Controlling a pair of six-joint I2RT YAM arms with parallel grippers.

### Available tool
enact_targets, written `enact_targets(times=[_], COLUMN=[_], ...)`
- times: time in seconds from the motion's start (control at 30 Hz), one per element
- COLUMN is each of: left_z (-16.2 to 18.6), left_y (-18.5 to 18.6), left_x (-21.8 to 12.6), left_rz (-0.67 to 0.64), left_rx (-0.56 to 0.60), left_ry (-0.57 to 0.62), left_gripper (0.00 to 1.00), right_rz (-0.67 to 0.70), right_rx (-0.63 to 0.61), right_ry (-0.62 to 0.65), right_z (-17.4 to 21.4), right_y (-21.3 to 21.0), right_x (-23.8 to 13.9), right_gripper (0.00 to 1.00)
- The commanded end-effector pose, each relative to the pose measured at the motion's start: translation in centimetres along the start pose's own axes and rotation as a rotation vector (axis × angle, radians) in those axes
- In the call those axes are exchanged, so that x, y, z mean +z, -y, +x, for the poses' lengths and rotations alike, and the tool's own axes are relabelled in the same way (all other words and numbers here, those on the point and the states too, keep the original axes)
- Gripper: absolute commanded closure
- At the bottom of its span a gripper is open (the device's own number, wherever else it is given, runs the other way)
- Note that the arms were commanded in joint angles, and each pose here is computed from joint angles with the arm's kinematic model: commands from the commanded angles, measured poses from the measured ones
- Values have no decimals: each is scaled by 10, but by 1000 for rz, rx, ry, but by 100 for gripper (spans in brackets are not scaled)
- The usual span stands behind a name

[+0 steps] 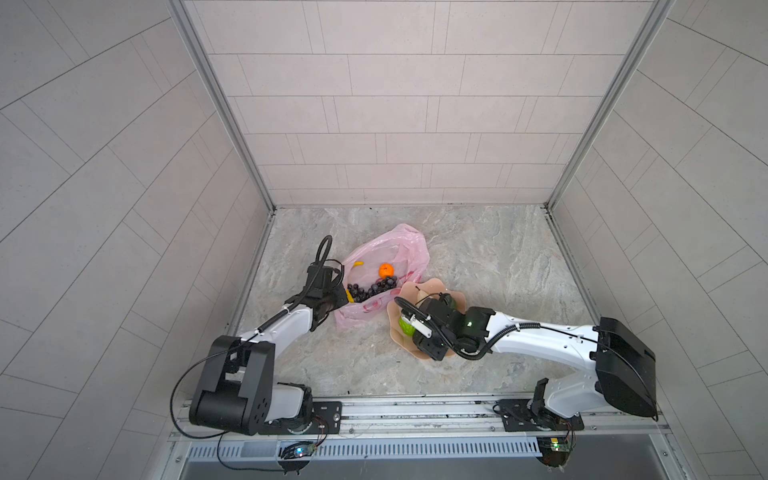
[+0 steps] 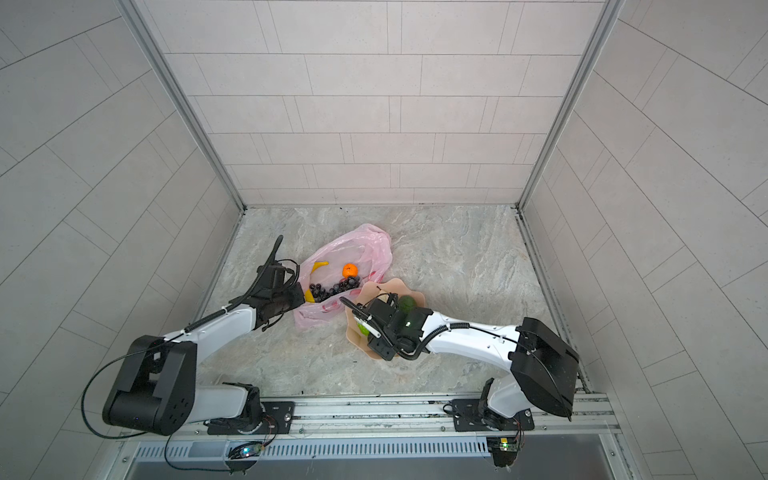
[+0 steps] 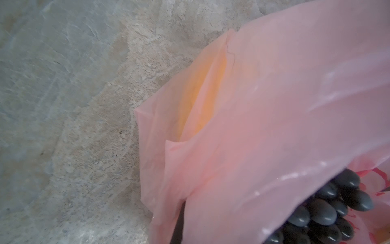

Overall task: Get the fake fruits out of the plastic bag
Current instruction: 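Open the right gripper and release the dark avocado in the bowl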

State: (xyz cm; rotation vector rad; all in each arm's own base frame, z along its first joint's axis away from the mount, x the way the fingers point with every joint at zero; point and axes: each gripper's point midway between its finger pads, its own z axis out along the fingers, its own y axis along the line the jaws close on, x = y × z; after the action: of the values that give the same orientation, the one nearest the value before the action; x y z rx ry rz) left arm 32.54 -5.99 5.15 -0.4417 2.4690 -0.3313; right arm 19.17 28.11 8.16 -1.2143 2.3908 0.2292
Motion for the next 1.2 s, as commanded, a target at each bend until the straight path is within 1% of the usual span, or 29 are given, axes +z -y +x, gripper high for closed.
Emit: enact_targets(times=[0.0,0.17,0.3,0.5,0.67,0.77,0.97,1.17], left_z=[-1,-1,-1,-1,0,-1,0,0], left_y=[2,2,2,1,2,2,1,1], left_x=[-1,-1,-2,-2,-2,-2,-2,-2], left_rz=[6,6,5,2,5,6,2,2], left_rx=[7,7,7,9,7,8,10,12], left_ry=[4,4,5,6,4,5,5,5], left_gripper=[97,97,97,97,97,97,97,97], right_rz=[24,24,29,36,71,66,50,59], right_rx=[-18,-11,-3,41,74,89,101,101], right_ry=[4,-5,-6,12,-24,-32,-43,-37], right_z=[0,2,2,1,21,30,33,25], right_y=[2,2,3,7,14,14,10,10], right_x=[1,0,-3,-30,-40,-38,-26,-19], right_gripper=[40,37,36,38,43,49,55,60])
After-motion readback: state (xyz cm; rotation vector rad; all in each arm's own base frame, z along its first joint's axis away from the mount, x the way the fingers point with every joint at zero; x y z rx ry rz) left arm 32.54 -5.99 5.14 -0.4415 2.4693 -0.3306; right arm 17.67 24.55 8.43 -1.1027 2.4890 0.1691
